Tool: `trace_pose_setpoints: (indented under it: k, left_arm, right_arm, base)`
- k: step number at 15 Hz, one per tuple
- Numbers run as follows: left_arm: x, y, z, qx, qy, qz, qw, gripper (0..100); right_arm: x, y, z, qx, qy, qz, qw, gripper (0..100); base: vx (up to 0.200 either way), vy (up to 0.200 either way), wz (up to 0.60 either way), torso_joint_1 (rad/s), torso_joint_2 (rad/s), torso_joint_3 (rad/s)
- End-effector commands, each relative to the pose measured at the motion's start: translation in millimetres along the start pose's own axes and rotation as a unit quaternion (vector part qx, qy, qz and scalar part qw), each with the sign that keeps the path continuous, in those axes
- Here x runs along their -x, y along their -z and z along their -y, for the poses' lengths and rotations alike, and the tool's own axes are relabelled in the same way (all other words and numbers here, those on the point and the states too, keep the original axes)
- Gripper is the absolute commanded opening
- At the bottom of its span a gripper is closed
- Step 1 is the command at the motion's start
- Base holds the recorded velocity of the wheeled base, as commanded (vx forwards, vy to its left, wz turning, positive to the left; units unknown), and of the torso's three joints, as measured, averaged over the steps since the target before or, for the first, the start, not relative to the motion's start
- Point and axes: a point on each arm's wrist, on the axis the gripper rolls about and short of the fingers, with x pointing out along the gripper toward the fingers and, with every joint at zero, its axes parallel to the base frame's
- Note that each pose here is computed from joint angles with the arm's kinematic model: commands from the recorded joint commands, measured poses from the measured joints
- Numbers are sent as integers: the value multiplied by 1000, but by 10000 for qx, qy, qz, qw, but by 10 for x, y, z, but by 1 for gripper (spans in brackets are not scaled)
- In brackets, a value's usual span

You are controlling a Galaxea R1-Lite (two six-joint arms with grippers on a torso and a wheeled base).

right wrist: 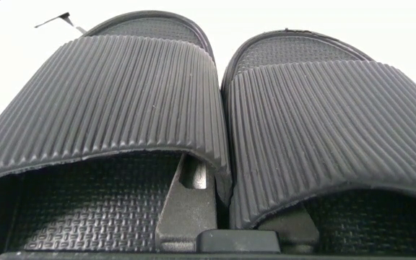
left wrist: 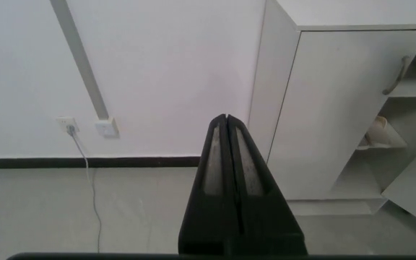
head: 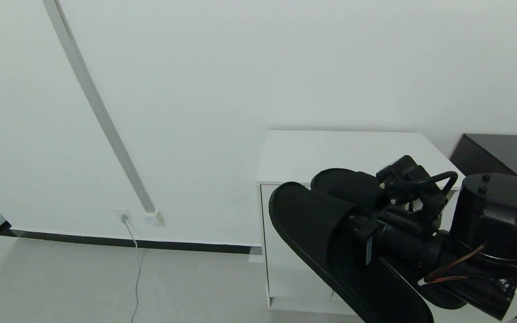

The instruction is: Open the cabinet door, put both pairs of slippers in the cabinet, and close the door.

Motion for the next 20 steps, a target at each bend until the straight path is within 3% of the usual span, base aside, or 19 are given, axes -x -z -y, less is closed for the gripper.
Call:
trace_pose_setpoints:
  k: [1,5,20]
  left_arm:
    - [-1,0,0,1,9,-9,10000,0]
    - [-1,0,0,1,9,-9,10000,0]
    - [-1,0,0,1,1,-9,10000,0]
  right_arm:
    - [-10,14,-3,5,-3,-26,10000,0]
    - [-34,46,-6,12,3,-80,10000,0]
    - [-34,110,18,35,6,-187,9998,0]
  base:
    - [0,0,0,0,0,0]
    - [0,0,0,0,0,0]
    - [0,-200,0,5,2,2]
